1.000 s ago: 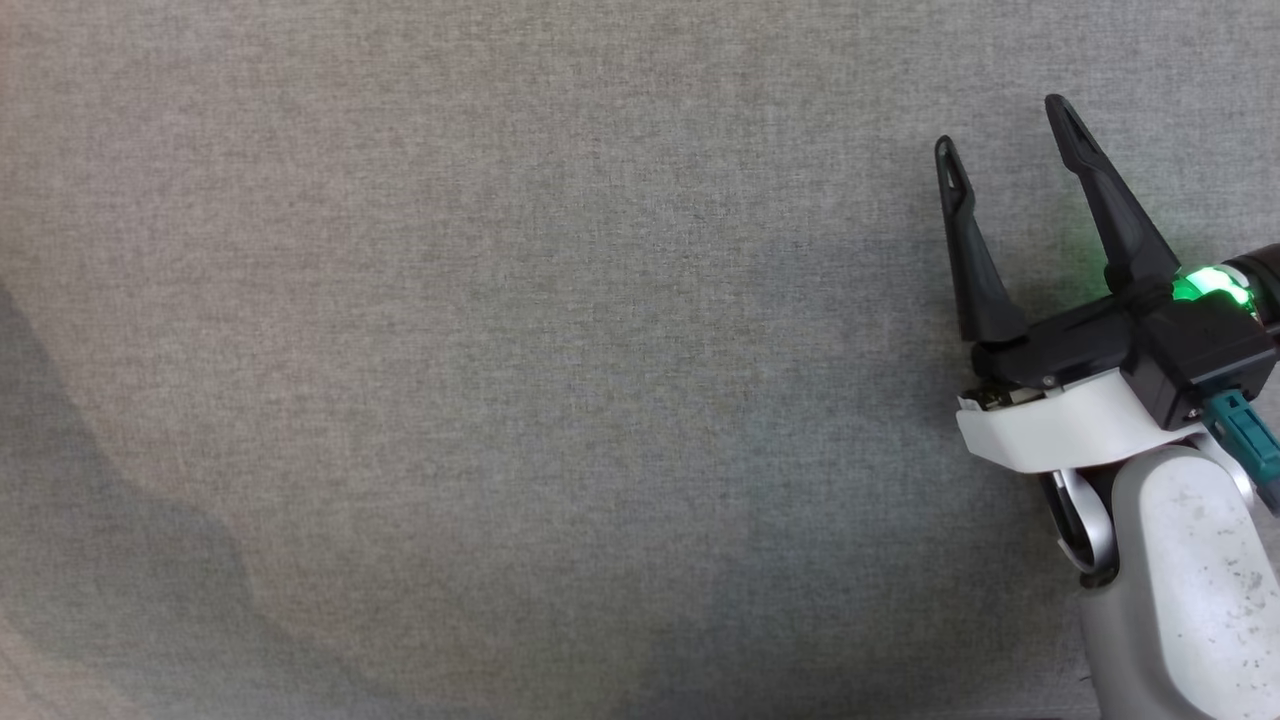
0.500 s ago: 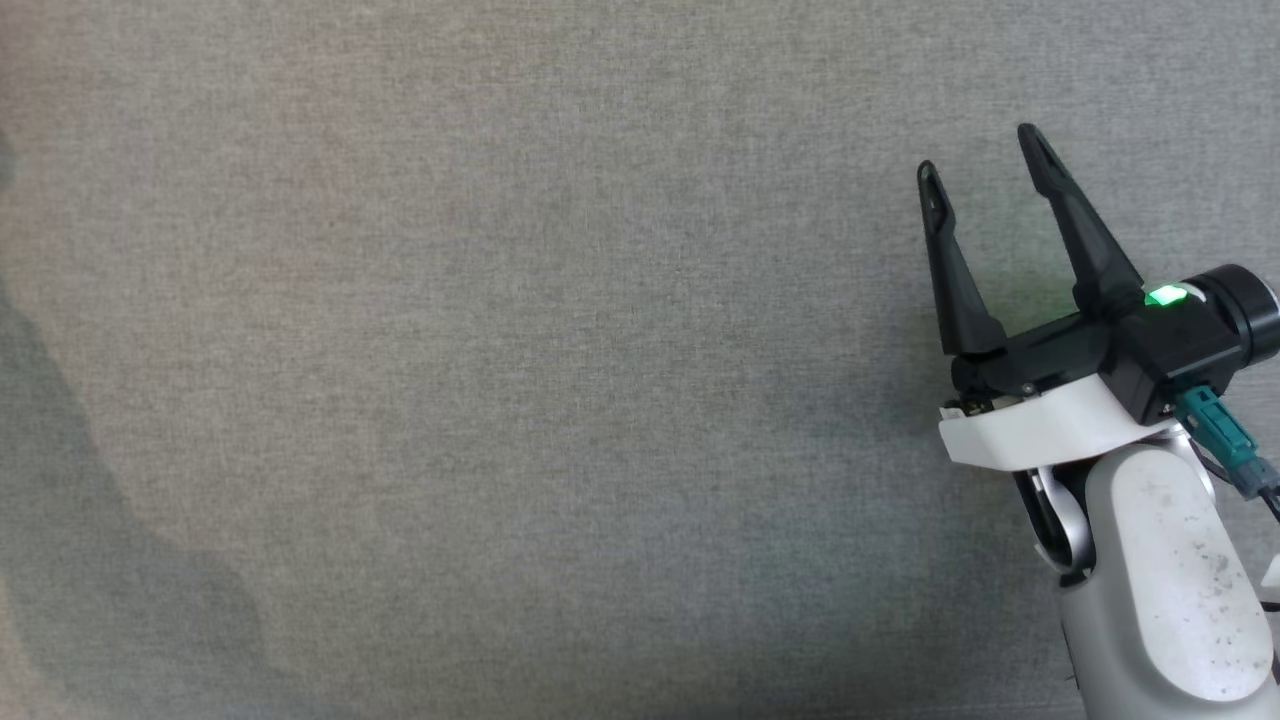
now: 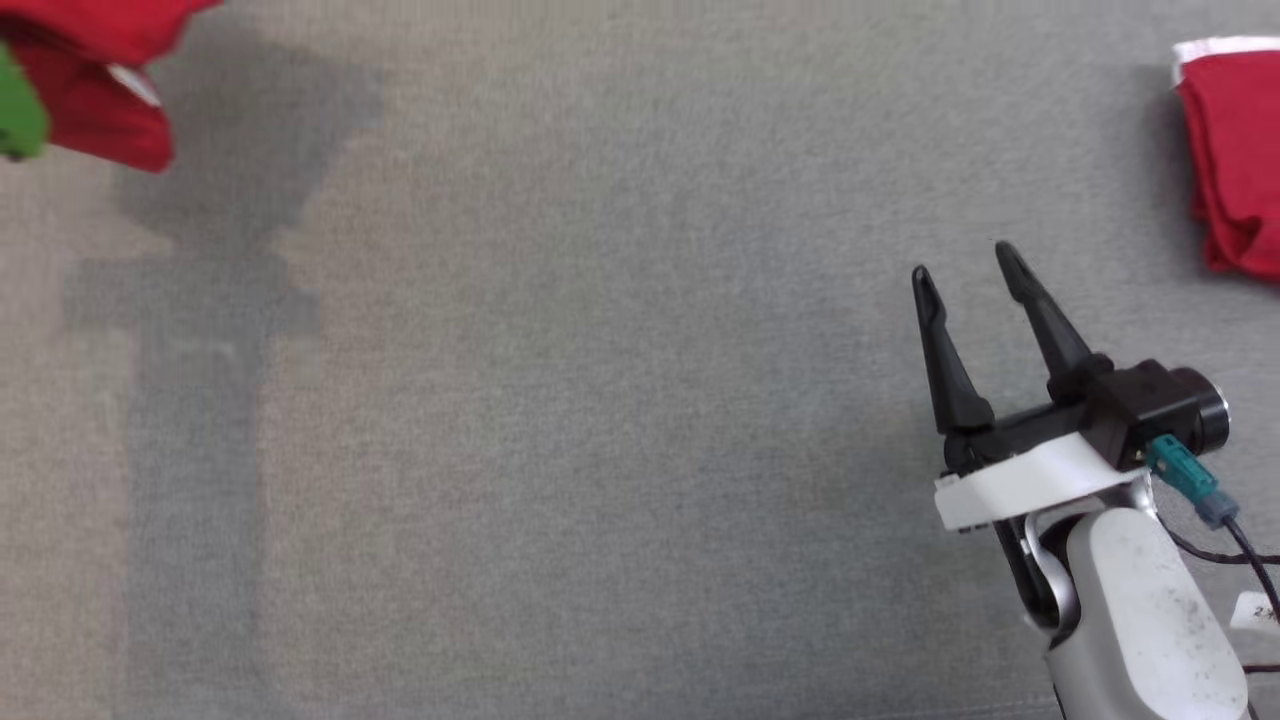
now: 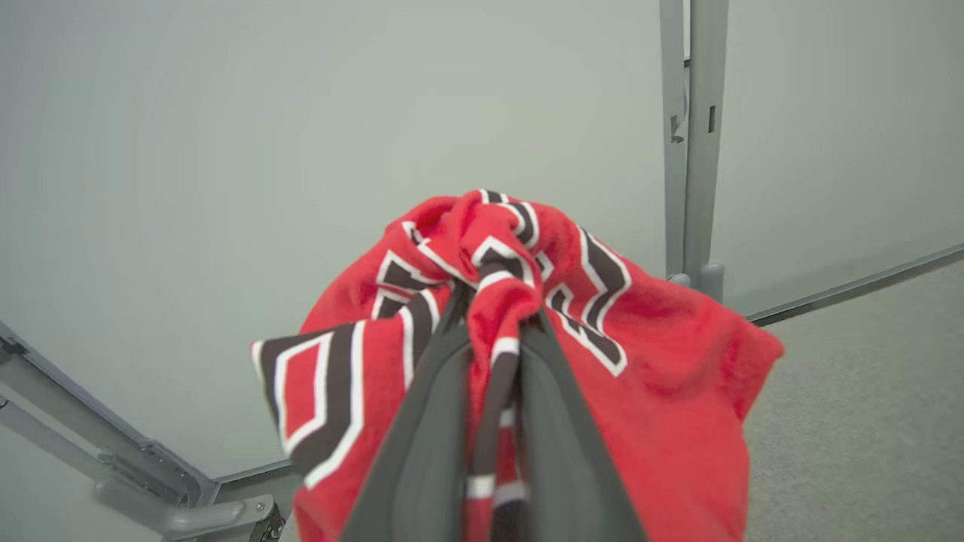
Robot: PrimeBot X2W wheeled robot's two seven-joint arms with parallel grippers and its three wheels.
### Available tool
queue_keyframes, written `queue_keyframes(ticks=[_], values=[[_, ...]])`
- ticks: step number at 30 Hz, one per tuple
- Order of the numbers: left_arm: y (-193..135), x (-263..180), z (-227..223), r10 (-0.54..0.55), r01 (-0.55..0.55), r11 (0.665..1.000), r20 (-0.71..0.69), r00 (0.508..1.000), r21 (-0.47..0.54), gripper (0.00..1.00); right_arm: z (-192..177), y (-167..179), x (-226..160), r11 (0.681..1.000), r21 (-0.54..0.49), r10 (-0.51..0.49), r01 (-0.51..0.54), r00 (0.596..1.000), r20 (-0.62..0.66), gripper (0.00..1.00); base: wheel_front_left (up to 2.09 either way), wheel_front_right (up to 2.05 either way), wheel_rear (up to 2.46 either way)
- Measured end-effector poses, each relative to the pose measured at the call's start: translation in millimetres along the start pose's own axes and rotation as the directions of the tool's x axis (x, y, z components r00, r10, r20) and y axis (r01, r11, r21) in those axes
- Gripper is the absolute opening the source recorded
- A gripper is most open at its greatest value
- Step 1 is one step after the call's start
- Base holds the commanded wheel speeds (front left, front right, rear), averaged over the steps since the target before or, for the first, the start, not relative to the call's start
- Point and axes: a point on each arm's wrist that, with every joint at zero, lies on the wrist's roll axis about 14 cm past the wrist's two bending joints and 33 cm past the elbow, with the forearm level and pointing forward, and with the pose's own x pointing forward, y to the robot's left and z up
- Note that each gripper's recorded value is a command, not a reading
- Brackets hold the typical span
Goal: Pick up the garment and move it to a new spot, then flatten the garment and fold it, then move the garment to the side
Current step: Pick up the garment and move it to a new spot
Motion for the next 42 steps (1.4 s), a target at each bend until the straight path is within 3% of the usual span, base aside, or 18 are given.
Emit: queue_keyframes(ticks=[7, 12, 17, 21, 30, 31, 32, 33, 34, 42], values=[[-111.9, -13.1, 66.7, -0.269, 0.269, 0.963, 0.153, 0.951, 0.019, 0.00, 33.3, -16.0, -28.8, 0.998, -0.003, -0.060, 0.061, 0.997, 0.058, 1.00, 0.00, 0.00, 0.00], [-203.9, -26.8, 74.4, -0.461, 0.463, 0.886, 0.194, 0.866, 0.039, 0.00, 51.0, -37.3, -49.2, 0.991, -0.006, -0.130, 0.131, 0.987, 0.093, 1.00, 0.00, 0.00, 0.00], [-277.0, -44.3, 38.8, -0.602, 0.604, 0.796, 0.139, 0.786, 0.031, 0.00, 54.9, -56.1, -65.8, 0.981, -0.006, -0.191, 0.193, 0.977, 0.096, 1.00, 0.00, 0.00, 0.00], [-309.8, -55.3, -8.9, -0.654, 0.656, 0.753, 0.062, 0.754, -0.038, 0.00, 46.7, -61.5, -67.9, 0.978, -0.001, -0.209, 0.209, 0.975, 0.073, 1.00, 0.00, 0.00, 0.00], [-338.6, -61.2, -70.3, -0.679, 0.670, 0.730, -0.031, 0.734, -0.135, 0.00, 27.9, -66.9, -67.4, 0.975, 0.002, -0.224, 0.224, 0.974, 0.021, 1.00, 0.00, 0.00, 0.00], [-339.6, -62.0, -73.2, -0.677, 0.667, 0.731, -0.036, 0.735, -0.143, 0.04, 26.8, -66.6, -67.3, 0.975, 0.003, -0.223, 0.223, 0.975, 0.018, 1.00, 0.00, 0.00, 0.00], [-339.8, -62.6, -74.9, -0.675, 0.663, 0.733, -0.038, 0.737, -0.150, 0.24, 26.3, -66.3, -67.3, 0.975, 0.003, -0.223, 0.223, 0.975, 0.016, 1.00, 0.00, 0.00, 0.00], [-340.2, -63.3, -75.8, -0.672, 0.659, 0.736, -0.039, 0.740, -0.155, 0.67, 26.0, -65.4, -67.1, 0.975, 0.004, -0.220, 0.220, 0.975, 0.015, 1.00, 0.00, 0.00, 0.00], [-340.3, -64.1, -75.5, -0.667, 0.654, 0.738, -0.037, 0.744, -0.164, 1.00, 25.8, -64.2, -66.9, 0.976, 0.006, -0.217, 0.217, 0.976, 0.014, 1.00, 0.00, 0.00, 0.00], [-328.9, -70.5, -55.6, -0.616, 0.605, 0.767, 0.018, 0.788, -0.213, 1.00, 29.3, -53.2, -65.2, 0.983, 0.002, -0.185, 0.185, 0.982, 0.022, 1.00, 0.00, 0.00, 0.00]])
